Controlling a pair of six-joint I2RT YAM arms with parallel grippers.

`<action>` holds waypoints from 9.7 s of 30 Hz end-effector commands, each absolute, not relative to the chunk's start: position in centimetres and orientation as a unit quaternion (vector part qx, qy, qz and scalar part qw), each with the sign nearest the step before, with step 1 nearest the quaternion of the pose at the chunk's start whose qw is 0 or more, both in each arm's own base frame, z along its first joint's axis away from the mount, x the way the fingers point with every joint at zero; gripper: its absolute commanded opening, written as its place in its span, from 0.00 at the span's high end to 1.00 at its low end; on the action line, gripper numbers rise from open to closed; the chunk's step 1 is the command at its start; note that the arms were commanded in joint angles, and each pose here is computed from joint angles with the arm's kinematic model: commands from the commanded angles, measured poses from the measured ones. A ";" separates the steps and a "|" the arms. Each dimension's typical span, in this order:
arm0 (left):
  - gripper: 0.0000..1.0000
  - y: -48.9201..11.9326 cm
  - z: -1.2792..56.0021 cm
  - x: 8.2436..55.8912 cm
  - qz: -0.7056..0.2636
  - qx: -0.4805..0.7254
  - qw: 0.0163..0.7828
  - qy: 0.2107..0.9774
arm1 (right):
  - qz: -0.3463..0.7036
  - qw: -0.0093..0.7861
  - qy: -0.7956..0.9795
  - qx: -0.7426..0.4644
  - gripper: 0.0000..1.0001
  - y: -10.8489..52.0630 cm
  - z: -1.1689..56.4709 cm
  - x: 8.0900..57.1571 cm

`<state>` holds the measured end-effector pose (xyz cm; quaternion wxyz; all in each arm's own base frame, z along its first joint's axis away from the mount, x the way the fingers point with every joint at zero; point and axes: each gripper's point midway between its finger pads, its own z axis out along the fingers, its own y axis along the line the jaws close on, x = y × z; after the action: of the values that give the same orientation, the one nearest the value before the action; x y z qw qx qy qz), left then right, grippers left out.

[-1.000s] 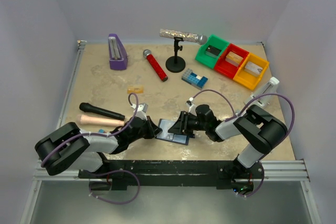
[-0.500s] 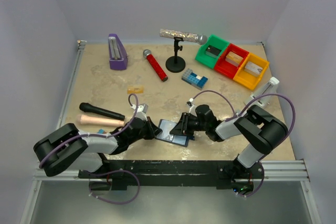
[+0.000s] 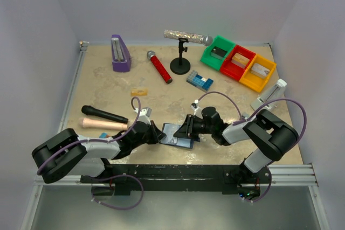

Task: Take the credit cards out of the card holder
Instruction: Remove the credit card from the card holder.

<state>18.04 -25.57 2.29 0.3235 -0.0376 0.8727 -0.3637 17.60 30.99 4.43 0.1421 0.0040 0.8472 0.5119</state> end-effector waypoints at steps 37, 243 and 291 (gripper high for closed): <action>1.00 -27.7 1.8 14.1 -0.411 0.010 0.242 0.879 | 0.561 0.120 0.819 -0.011 0.60 34.1 8.4 19.2; 1.00 -24.0 26.7 11.2 -0.700 0.047 0.444 0.557 | 0.567 0.310 0.739 -0.190 0.33 28.7 27.4 10.6; 0.78 -24.8 27.3 10.6 -0.681 0.098 0.438 0.578 | 0.628 0.278 0.690 -0.229 1.00 30.2 27.7 9.7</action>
<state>10.68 -24.97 25.23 0.4192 0.0853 0.5993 -0.6767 9.89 30.17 26.88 0.2656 -0.2108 0.7108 0.6162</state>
